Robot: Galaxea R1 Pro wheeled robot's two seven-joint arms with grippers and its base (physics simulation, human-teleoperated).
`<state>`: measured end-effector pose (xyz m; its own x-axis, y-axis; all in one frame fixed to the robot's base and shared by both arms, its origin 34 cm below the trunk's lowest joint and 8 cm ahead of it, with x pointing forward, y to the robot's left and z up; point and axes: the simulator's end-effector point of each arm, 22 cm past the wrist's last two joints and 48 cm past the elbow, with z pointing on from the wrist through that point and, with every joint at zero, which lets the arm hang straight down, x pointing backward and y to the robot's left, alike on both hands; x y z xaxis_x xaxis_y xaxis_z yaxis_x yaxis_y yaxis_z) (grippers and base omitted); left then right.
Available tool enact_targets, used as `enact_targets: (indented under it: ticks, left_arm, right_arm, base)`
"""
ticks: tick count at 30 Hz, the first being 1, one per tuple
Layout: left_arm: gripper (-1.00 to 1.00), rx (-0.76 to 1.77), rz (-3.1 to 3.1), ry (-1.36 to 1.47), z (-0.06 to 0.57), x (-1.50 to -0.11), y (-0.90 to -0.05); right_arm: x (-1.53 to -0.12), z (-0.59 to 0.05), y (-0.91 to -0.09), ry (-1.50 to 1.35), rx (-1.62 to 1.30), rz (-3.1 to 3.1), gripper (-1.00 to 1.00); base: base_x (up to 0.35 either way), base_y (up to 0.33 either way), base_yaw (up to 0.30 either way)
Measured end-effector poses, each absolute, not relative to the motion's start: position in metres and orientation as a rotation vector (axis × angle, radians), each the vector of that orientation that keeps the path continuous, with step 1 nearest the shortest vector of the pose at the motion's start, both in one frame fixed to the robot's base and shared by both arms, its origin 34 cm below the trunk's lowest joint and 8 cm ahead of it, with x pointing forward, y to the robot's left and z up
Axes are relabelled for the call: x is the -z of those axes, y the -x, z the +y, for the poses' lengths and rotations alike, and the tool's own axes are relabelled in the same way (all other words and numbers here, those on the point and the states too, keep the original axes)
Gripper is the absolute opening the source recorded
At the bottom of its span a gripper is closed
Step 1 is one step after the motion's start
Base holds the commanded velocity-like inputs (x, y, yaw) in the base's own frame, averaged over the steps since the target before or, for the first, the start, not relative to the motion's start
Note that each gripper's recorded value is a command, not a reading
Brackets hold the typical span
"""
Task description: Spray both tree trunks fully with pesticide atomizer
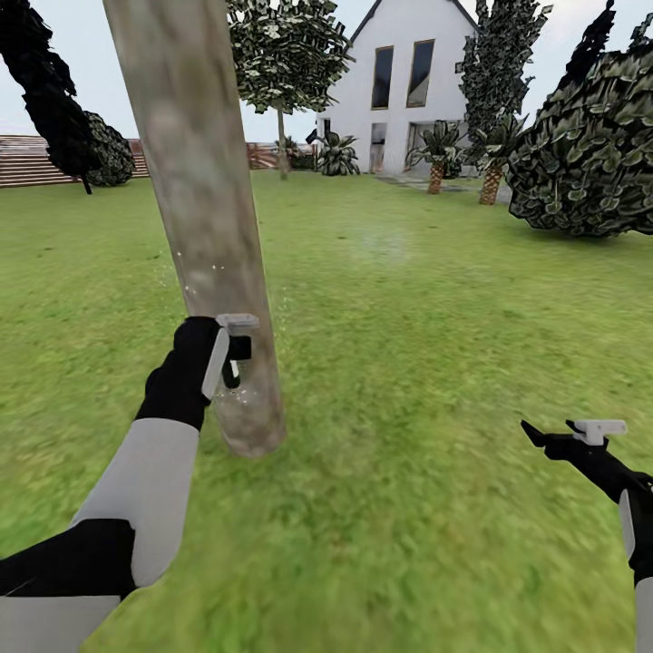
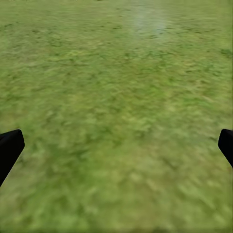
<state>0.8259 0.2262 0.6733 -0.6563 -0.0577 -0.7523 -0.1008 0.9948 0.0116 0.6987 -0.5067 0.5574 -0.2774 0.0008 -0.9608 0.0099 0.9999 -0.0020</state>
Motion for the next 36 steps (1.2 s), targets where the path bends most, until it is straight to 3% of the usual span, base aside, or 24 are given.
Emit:
enact_targets:
  ticks: [10,19,22,27,32,36]
  left_arm:
    - [-1.00,-0.095,2.263,0.051,0.216,-0.685,-0.829]
    - [-1.00,-0.136,2.163,0.060,0.228,-0.780,-0.869]
    - [-1.00,-0.201,2.171,0.109,0.275,-0.773,-0.867]
    - [-1.00,-0.114,2.240,0.040,0.216,-0.741,-0.863]
    - [-1.00,-0.180,2.312,0.091,0.262,-0.693,-0.848]
    - [-1.00,-0.143,2.387,0.076,0.247,-0.645,-0.832]
  right_arm:
    - [-0.559,-0.511,-0.697,-0.020,0.014,1.848,1.00]
    - [-0.560,-0.512,-0.697,-0.022,0.015,1.845,1.00]
    - [-0.560,-0.512,-0.697,-0.022,0.015,1.845,1.00]
    - [-0.560,-0.512,-0.697,-0.022,0.014,1.845,1.00]
    - [-0.560,-0.511,-0.697,-0.020,0.014,1.846,1.00]
    - [-0.559,-0.511,-0.697,-0.020,0.013,1.846,1.00]
  base:
    - [-0.135,0.000,0.000]
    - [-0.001,0.000,0.000]
    - [0.000,0.000,0.000]
    - [0.000,0.000,0.000]
    - [0.000,0.000,0.000]
    - [0.000,0.000,0.000]
